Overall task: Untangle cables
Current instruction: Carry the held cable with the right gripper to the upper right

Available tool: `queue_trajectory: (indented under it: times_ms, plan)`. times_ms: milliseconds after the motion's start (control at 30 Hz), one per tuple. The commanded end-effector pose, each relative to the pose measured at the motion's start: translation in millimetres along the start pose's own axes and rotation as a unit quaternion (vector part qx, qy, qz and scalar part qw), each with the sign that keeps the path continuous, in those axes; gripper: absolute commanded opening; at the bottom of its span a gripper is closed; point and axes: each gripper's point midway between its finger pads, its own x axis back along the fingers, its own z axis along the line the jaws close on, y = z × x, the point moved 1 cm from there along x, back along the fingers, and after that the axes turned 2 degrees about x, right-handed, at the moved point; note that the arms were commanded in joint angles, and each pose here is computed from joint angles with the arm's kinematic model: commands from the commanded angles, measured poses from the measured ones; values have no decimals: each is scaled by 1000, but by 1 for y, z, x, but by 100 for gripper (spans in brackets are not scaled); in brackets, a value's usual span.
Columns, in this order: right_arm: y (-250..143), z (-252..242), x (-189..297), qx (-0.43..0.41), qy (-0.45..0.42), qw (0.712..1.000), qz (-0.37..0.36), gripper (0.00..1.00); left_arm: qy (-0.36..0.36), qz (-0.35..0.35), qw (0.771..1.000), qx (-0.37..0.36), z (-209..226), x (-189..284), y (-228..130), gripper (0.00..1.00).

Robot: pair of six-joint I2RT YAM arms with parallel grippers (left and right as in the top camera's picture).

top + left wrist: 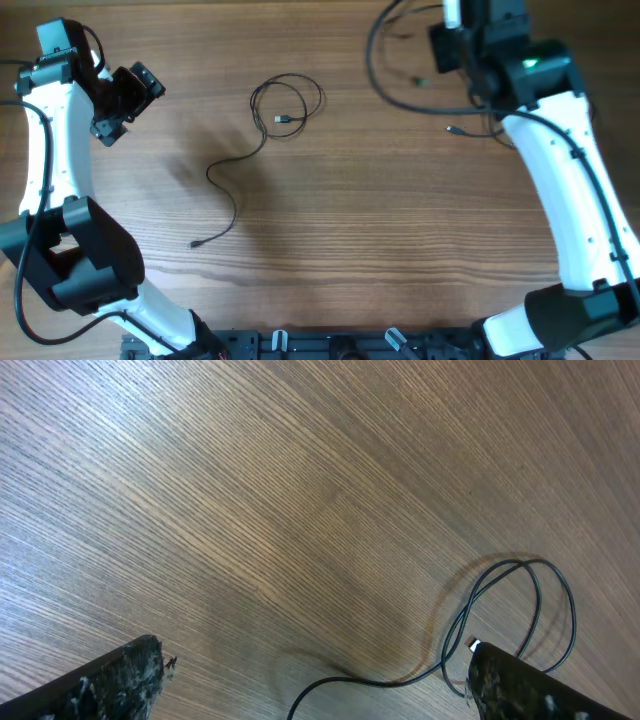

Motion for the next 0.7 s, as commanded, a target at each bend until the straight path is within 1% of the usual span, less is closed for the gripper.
queue_trajectory:
  times_ms: [0, 233, 300, 433, 500, 600, 667]
  plan:
    - [-23, -40, -9, -72, -51, 995, 42, 4, 8, 2, 1000, -2, 4, -4, -1, 100]
    - [-68, -99, -15, -167, -103, 975, 106, 4, 8, 2, 1000, -2, 4, -4, -1, 100]
    - [-90, -117, -21, -189, -119, 966, 131, 4, 8, 2, 1000, -2, 4, -4, -1, 100]
    - [-129, -131, -33, -193, -134, 955, 181, 4, 8, 2, 1000, -2, 4, -4, -1, 100]
    - [-148, -139, -39, -180, -149, 950, 207, 4, 8, 2, 1000, -2, 4, -4, -1, 100]
    - [-181, -161, -47, -167, -203, 932, 248, 4, 8, 2, 1000, -2, 4, -4, -1, 100]
    - [-196, -172, -53, -171, -227, 924, 256, 4, 8, 2, 1000, -2, 4, -4, -1, 100]
